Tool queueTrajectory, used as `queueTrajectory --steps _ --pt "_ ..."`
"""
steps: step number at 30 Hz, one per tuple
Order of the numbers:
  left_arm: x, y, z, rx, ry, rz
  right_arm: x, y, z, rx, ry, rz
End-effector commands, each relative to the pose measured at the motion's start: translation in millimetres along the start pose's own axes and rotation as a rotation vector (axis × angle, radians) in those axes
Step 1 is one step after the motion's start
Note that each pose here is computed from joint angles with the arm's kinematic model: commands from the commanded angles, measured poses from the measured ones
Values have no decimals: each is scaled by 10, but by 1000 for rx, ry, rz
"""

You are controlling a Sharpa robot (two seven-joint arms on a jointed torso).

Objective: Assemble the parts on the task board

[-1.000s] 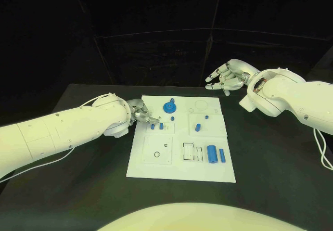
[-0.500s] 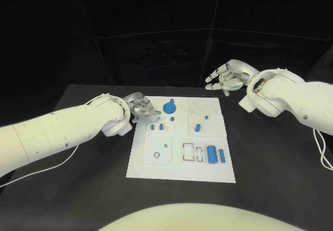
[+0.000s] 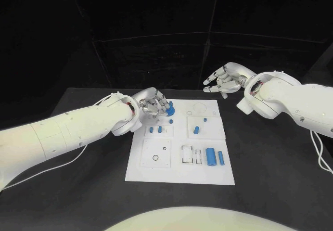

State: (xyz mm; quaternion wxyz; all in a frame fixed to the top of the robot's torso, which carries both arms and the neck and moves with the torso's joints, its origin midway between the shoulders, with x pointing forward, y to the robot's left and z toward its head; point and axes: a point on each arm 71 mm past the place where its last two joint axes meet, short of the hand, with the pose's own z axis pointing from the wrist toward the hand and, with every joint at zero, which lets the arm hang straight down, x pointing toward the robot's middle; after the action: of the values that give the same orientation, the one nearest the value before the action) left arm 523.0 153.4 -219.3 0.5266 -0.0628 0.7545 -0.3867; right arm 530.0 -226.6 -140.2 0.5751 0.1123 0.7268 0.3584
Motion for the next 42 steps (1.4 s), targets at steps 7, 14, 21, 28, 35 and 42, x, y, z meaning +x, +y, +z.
queueTrajectory --steps 7,14,21,28,35,42 --pt "141 -136 159 42 82 286 1 29 10 -13 0 -2" --pt "218 -163 237 11 127 332 7 36 18 -15 1 -2" --pt "283 -185 287 0 162 361 14 44 25 -17 2 -1" --pt "317 -179 327 -14 182 382 20 51 31 -18 4 -1" --pt "348 -164 352 -33 202 398 26 57 36 -20 5 -1" --pt "369 -157 378 -50 210 407 30 62 39 -21 6 -1"
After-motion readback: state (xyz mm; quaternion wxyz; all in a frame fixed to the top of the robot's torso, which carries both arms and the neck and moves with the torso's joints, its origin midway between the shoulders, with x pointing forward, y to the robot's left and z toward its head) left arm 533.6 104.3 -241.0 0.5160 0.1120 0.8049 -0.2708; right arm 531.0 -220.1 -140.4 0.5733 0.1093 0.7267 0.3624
